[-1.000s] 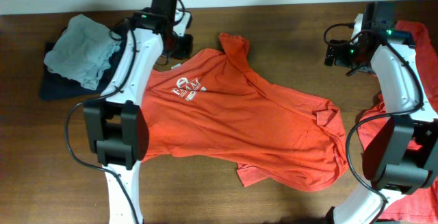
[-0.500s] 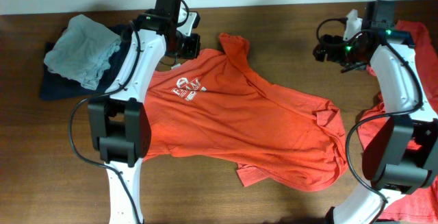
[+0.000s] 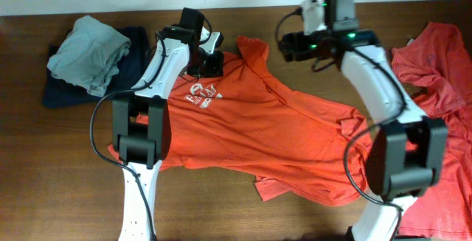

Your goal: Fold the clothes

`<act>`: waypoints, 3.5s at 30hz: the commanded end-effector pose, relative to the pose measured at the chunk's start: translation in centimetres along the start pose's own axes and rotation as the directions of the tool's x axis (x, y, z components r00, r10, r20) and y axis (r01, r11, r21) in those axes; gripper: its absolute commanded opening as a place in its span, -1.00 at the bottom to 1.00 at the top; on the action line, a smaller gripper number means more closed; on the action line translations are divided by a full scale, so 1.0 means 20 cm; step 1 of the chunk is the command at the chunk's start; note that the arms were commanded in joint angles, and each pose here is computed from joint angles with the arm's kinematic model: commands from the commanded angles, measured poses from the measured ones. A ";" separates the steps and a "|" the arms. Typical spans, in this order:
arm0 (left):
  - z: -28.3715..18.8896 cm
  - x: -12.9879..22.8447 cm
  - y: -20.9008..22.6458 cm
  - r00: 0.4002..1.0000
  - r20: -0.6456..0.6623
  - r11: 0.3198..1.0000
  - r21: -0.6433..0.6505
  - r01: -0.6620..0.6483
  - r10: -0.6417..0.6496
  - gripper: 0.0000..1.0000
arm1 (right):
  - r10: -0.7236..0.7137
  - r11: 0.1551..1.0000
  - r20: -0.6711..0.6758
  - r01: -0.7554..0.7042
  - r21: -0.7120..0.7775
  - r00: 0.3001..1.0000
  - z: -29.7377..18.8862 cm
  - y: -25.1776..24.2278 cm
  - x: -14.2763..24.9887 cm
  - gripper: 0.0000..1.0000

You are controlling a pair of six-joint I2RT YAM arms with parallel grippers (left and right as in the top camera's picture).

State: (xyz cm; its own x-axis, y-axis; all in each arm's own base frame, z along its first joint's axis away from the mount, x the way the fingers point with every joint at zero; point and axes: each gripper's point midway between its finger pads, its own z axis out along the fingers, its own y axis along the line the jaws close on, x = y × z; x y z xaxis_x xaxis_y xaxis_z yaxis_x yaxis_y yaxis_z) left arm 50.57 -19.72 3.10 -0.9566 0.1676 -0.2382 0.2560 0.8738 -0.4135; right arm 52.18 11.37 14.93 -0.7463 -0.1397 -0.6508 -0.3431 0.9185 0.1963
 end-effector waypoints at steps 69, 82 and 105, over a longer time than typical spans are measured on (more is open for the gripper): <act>-0.19 -0.23 0.15 0.989 0.144 0.988 -0.157 -0.002 0.025 -0.80 | 0.062 0.990 0.259 -0.093 0.111 0.964 0.12 -0.67 -0.25 0.56; -0.16 -0.45 -0.24 0.846 0.234 0.875 -0.199 -0.441 0.480 -0.78 | 0.241 0.963 -0.005 -0.238 0.127 0.971 -0.22 -0.63 0.02 0.97; 0.20 -0.54 -0.03 0.808 0.219 0.814 -0.364 -0.453 0.548 -0.14 | 0.298 0.950 -0.105 -0.284 0.132 0.949 -0.24 -0.61 0.16 0.97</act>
State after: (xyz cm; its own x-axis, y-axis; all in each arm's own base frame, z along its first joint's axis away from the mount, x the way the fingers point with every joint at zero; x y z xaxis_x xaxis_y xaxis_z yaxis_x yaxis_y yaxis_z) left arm 60.94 -24.43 2.00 -0.6176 0.4984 -0.6084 0.5904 0.8049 0.0600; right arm 51.12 -1.99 13.62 -0.8753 0.1045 -0.4722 -0.0375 0.9588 0.2817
